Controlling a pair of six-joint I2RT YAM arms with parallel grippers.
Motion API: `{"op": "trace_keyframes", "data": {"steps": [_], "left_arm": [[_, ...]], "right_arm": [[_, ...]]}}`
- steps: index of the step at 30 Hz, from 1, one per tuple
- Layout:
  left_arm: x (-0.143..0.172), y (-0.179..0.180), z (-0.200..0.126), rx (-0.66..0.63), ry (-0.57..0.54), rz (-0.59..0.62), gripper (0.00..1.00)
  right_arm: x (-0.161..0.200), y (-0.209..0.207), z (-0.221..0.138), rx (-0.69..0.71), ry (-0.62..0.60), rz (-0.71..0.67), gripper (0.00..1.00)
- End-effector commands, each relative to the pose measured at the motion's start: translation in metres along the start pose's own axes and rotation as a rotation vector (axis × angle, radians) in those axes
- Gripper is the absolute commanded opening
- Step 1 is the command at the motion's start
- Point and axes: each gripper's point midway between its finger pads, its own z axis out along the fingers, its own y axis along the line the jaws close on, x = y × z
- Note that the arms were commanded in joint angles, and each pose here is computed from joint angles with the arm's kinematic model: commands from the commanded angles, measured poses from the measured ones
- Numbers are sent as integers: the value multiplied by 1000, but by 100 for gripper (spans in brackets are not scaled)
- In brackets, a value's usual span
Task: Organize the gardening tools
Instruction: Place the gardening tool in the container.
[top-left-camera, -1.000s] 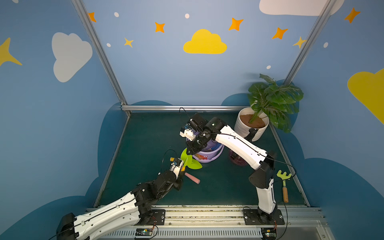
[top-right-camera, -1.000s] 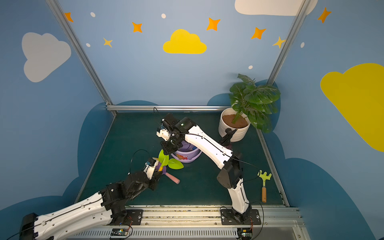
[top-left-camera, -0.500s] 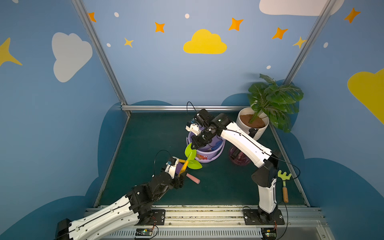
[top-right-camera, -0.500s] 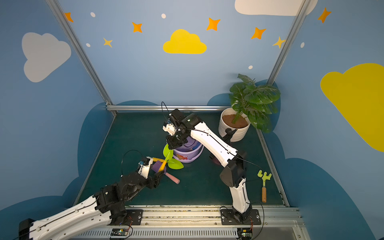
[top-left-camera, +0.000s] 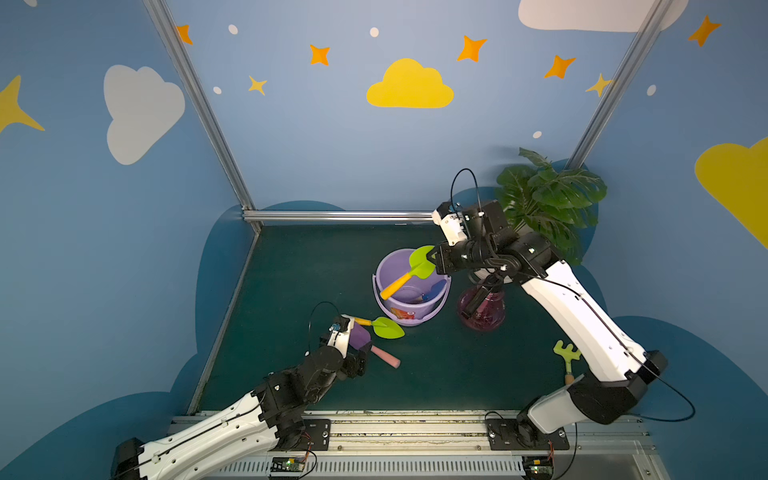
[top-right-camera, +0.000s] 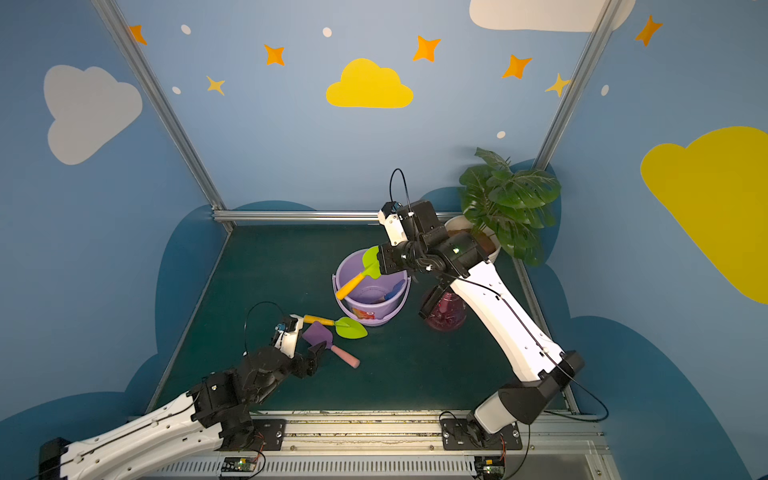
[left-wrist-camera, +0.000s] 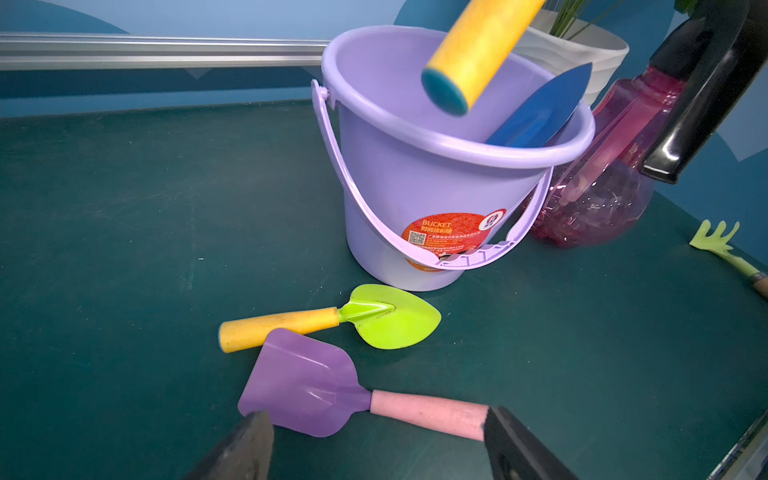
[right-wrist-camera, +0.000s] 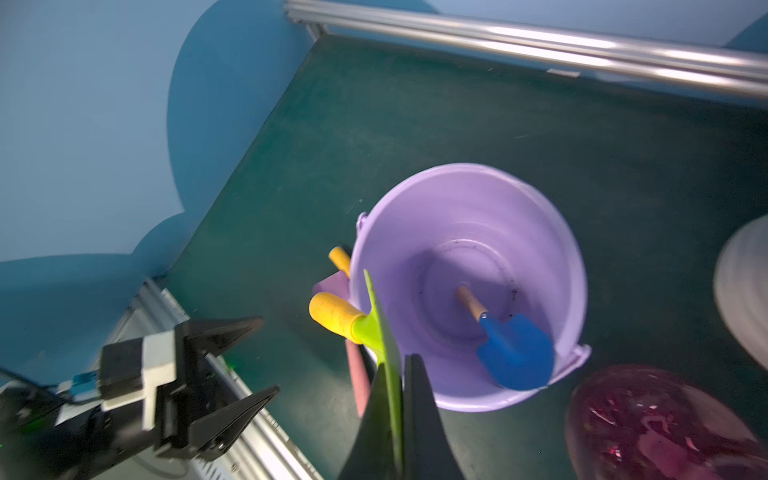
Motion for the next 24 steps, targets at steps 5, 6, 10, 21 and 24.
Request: {"op": "trace_keyframes", "data": {"steps": [5,6,10,21,24], "left_arm": [[4,0,4,-10,12,-5,84],[5,0,4,-11,13,-5,84],[6,1,6,-17,21,-9,84],[13,6,9,-50,44,-13,85],[15,7,10,-55,51,-13,85]], "right_arm": [[-22,-43,-2,238,-144,6,0],[-20,-47,2,251,-132,5,0],[-8,-54,22,287,-81,-3,0],[20,-47,74,317,59,-65,0],[30,-43,89,314,116,-76,0]]}}
